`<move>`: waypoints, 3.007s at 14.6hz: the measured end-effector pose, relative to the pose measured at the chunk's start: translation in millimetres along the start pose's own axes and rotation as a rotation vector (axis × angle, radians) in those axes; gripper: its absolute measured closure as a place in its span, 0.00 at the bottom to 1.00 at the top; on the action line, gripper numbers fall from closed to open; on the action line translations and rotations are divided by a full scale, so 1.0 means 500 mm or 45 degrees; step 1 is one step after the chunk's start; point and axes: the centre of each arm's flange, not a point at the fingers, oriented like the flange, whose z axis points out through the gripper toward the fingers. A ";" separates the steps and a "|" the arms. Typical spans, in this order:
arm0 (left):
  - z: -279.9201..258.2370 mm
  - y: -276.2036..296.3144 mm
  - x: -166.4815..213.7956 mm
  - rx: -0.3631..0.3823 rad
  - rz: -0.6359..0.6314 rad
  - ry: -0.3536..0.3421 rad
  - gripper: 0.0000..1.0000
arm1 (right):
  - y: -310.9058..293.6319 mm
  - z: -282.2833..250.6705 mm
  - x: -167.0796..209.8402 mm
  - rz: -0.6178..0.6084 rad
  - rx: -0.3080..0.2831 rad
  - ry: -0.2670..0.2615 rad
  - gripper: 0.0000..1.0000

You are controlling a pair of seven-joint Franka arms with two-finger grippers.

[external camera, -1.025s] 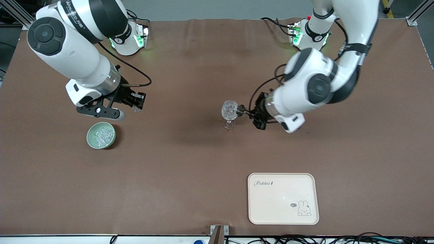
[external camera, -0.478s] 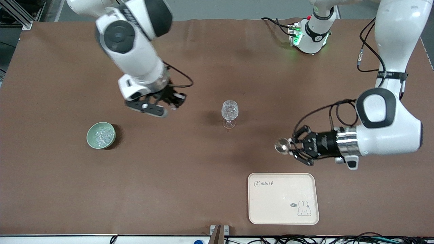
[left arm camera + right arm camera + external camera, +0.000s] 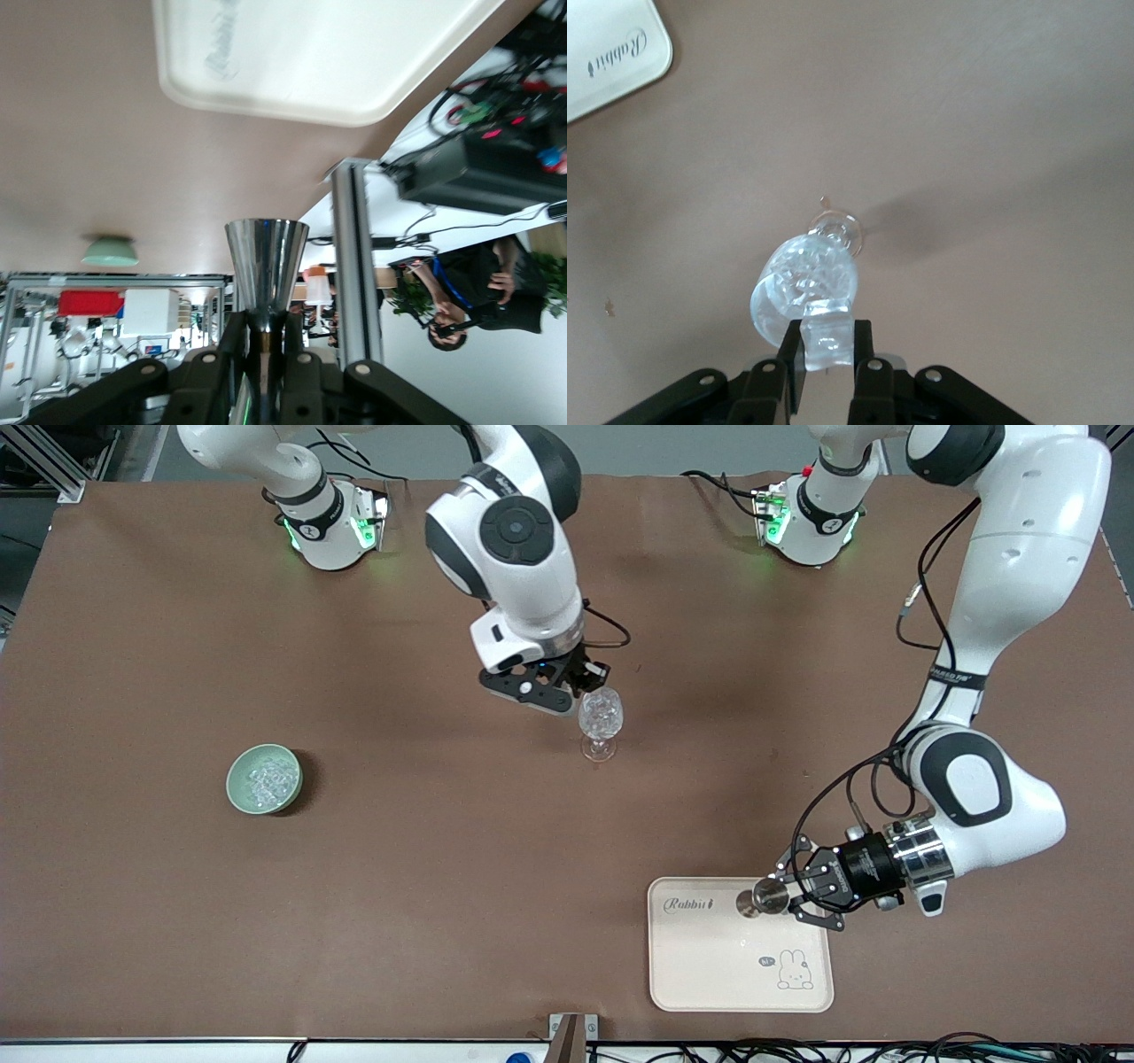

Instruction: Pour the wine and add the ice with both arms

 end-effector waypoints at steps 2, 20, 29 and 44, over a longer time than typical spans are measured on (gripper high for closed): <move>0.006 0.020 0.073 -0.026 0.037 0.004 0.79 | -0.013 0.024 -0.012 -0.012 0.003 0.001 0.75; 0.056 0.021 0.303 -0.167 -0.068 -0.006 0.37 | -0.038 0.097 -0.018 -0.071 -0.010 0.094 0.26; -0.019 0.067 0.227 -0.094 0.101 0.144 0.00 | 0.192 -0.197 0.264 -0.135 -0.085 0.115 0.01; -0.192 0.054 -0.004 0.469 0.507 0.708 0.00 | 0.856 -0.375 0.527 -0.202 -0.179 0.052 0.02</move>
